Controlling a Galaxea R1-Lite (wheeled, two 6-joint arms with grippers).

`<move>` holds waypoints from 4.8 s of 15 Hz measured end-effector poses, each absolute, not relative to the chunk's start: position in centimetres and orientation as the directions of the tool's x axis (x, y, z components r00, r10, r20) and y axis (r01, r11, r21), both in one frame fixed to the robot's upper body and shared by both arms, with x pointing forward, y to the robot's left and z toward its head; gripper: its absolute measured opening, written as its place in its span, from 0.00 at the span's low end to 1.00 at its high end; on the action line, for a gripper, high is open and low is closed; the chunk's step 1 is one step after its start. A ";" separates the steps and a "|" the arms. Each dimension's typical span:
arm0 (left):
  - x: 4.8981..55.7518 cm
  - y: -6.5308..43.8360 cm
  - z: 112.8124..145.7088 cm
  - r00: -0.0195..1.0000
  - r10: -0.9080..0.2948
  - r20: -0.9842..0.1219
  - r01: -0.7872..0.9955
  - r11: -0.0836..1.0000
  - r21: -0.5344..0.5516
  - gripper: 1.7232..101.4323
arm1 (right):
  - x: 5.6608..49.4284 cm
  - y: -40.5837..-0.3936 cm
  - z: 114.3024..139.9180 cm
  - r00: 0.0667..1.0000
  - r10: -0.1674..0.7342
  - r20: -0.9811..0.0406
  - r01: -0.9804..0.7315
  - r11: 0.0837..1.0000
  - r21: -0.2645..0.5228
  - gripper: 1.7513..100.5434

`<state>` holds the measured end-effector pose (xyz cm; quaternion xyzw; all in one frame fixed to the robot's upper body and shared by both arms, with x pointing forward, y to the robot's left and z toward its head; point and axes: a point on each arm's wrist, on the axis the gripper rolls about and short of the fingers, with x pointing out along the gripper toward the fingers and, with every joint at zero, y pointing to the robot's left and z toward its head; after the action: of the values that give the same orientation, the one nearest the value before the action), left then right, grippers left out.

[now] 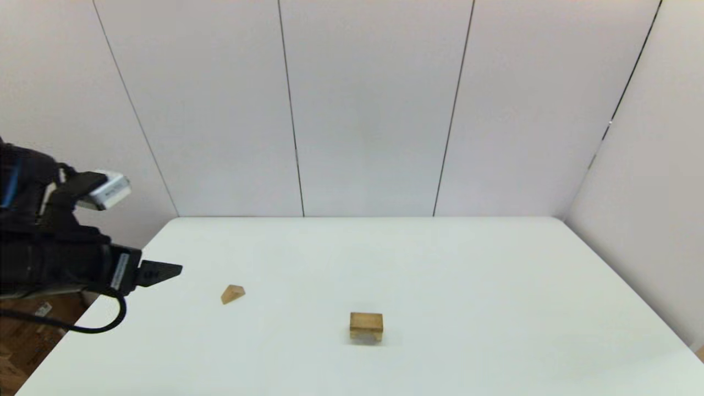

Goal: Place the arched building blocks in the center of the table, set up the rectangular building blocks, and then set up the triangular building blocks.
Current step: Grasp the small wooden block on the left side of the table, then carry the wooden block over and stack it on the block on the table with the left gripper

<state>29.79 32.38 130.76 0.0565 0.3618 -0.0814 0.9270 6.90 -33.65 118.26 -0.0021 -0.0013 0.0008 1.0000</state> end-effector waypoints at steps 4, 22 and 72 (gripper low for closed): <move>35.7 32.2 127.2 0.559 -0.106 -0.823 0.241 0.970 0.039 0.96 | 6.9 -33.6 118.3 1.000 0.002 0.003 -0.002 1.000 -0.004 0.97; 48.3 32.9 117.3 0.161 -0.141 -0.977 0.595 0.803 -0.018 0.96 | 6.9 -33.6 118.3 1.000 0.003 0.003 -0.003 1.000 -0.004 0.97; 51.6 30.6 115.9 0.092 -0.141 -0.986 0.692 0.721 -0.039 0.21 | 6.9 -33.6 118.3 1.000 0.002 0.003 -0.002 1.000 -0.004 0.97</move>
<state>51.64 30.58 115.91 0.2274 0.6052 -0.2961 0.7031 6.90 -33.65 118.26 -0.0019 -0.0013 0.0008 1.0000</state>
